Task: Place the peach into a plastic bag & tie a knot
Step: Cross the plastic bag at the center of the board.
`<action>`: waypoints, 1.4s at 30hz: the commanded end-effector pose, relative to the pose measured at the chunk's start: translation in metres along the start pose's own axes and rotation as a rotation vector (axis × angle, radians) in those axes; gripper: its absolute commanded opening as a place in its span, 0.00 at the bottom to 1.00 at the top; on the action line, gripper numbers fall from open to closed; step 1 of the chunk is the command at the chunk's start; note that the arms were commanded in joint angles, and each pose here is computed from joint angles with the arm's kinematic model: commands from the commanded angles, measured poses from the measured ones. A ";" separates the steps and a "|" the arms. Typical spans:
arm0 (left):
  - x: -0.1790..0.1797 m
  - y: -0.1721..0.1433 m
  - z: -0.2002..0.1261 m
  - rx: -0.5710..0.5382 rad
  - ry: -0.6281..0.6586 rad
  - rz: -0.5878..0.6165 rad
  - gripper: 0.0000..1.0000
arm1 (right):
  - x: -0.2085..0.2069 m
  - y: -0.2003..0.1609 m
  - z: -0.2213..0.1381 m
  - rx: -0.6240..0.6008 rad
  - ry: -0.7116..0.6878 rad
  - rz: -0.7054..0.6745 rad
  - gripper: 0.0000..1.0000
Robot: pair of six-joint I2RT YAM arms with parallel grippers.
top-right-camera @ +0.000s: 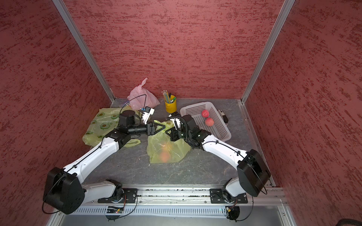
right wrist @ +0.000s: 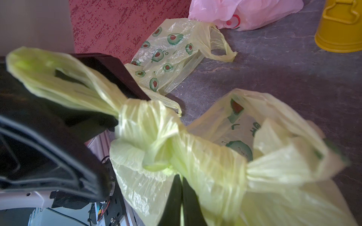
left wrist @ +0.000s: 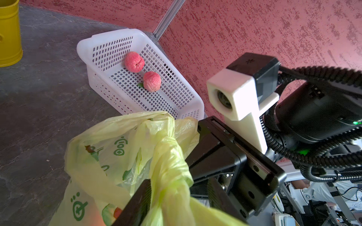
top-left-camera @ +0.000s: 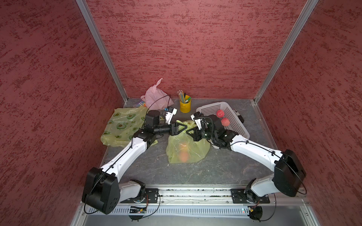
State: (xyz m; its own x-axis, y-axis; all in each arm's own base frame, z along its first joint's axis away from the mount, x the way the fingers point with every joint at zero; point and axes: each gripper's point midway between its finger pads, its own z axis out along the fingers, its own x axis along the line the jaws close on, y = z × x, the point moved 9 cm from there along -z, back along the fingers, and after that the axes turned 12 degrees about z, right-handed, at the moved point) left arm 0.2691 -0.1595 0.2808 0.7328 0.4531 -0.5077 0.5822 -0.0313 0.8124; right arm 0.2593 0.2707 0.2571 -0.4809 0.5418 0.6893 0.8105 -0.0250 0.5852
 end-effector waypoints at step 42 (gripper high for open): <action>-0.019 0.021 -0.016 0.023 -0.284 0.060 0.00 | 0.050 0.044 -0.044 0.118 0.232 -0.200 0.75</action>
State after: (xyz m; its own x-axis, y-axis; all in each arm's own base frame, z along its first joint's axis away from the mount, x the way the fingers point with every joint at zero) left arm 0.2634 -0.1579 0.3027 0.8137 0.1944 -0.5478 0.5692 -0.0749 0.8188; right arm 0.2686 0.2617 0.3297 -0.6667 0.3846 0.6384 0.7248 0.1350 0.6756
